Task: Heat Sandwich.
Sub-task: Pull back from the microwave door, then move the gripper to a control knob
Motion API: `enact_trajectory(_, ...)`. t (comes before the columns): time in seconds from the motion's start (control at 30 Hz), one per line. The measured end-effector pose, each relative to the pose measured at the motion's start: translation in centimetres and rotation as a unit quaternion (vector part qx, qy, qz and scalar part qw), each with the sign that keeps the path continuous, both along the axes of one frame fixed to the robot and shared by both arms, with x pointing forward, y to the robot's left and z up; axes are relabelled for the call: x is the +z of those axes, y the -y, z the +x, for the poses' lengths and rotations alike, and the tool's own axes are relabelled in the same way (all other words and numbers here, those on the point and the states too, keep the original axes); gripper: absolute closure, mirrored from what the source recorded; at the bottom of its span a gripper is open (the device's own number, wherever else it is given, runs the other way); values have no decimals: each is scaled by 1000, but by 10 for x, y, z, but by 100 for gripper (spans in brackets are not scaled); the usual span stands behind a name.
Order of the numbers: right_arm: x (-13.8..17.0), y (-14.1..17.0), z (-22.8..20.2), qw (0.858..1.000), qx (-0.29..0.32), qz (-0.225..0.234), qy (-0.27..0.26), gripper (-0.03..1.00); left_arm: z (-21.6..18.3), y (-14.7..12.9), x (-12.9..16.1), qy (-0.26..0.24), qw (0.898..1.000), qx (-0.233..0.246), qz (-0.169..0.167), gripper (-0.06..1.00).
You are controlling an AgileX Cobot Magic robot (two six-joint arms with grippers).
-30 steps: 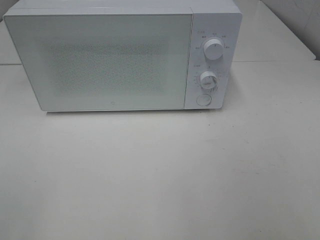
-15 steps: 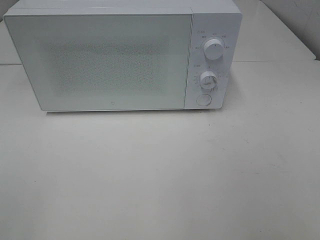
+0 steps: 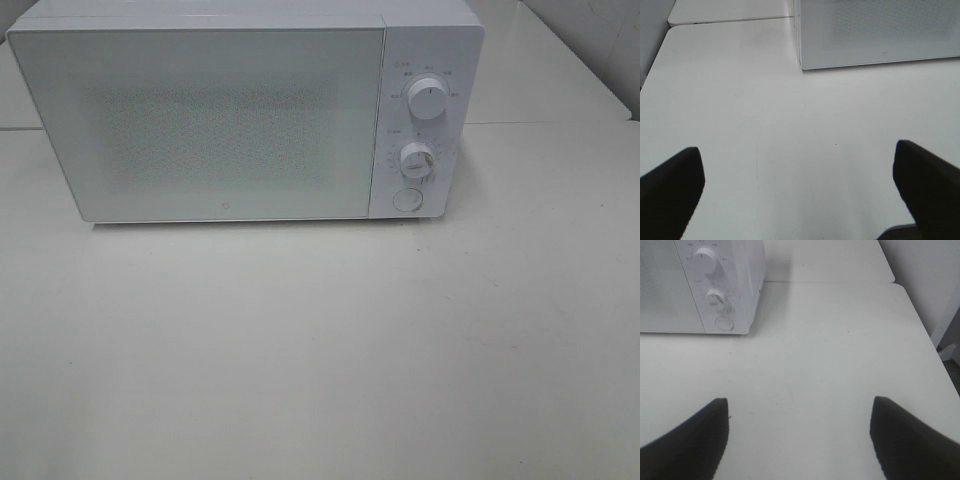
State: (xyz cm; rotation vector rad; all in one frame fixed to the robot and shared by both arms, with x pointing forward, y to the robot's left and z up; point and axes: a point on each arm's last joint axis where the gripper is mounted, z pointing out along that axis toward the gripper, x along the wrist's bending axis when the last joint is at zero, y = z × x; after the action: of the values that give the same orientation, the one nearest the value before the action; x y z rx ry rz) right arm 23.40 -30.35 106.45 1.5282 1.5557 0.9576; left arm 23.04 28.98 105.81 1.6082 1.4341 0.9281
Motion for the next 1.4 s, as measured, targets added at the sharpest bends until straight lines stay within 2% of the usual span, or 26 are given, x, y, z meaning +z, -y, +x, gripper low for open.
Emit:
enact_trajectory(0.37,14,-1,35,1000,-2,-14,8,19,0,0,0,0,1000,0,0,-3)
enact_trajectory(0.53,16,-3,57,1000,2,-17,-6,19,0,0,0,0,1000,0,0,-3)
enact_trajectory(0.67,12,-5,86,999,7,-23,-37,20,0,0,0,0,1000,0,0,-3)
enact_trajectory(0.8,10,-7,104,999,10,-24,-46,20,0,0,0,0,1000,0,0,-3)
enact_trajectory(1.4,-8,-15,181,999,26,-23,-27,20,0,0,0,0,1000,0,0,-3)
